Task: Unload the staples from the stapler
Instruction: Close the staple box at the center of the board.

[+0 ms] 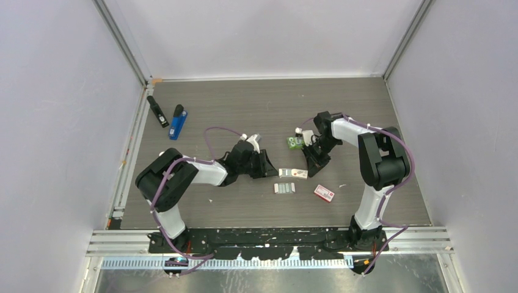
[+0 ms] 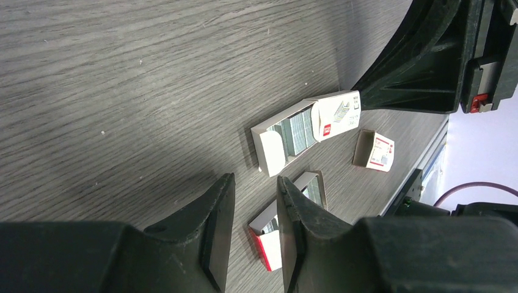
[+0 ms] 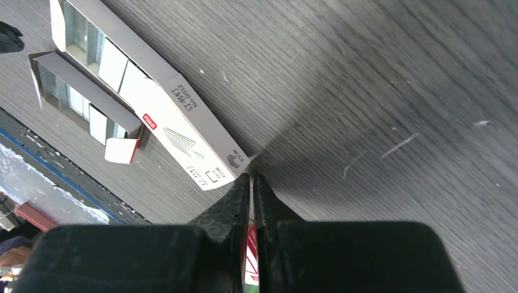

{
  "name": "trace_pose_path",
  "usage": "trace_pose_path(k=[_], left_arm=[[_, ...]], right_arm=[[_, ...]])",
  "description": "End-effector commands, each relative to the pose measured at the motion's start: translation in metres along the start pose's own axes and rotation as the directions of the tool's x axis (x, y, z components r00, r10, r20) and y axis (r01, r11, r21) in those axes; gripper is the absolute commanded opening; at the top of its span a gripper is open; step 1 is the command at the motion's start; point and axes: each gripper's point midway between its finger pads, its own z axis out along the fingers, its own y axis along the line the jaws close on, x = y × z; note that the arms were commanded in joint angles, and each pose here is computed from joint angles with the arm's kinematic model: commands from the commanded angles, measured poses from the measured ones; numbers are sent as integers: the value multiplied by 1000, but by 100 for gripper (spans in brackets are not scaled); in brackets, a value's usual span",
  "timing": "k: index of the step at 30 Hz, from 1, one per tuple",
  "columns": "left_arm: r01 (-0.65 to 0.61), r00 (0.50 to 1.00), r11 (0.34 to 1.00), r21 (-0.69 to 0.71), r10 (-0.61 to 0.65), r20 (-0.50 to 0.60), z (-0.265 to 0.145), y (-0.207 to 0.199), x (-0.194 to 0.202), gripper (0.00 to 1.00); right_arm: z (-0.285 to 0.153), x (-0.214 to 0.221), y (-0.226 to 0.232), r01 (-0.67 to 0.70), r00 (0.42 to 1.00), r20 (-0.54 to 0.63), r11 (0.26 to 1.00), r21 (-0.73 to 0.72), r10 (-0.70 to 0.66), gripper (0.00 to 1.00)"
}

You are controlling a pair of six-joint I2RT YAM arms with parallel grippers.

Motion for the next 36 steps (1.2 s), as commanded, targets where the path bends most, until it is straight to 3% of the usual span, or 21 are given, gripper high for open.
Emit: trace_pose_path(k=[1, 7, 15, 36], left_arm=[[-33, 998, 998, 58, 30, 49, -11, -24, -19, 34], [-43, 996, 997, 60, 38, 75, -17, -28, -23, 36], [-40, 996, 998, 55, 36, 76, -13, -27, -25, 36], [-17, 999, 998, 52, 16, 32, 8, -19, -19, 32]], right_arm=[[-21, -20, -18, 59, 995, 78, 991, 118, -69, 13], [-40, -22, -22, 68, 988, 123, 984, 164, -89, 14], [-44, -28, -4, 79, 980, 178, 993, 91, -94, 14], [-11, -10, -3, 63, 997, 36, 997, 33, -64, 14]])
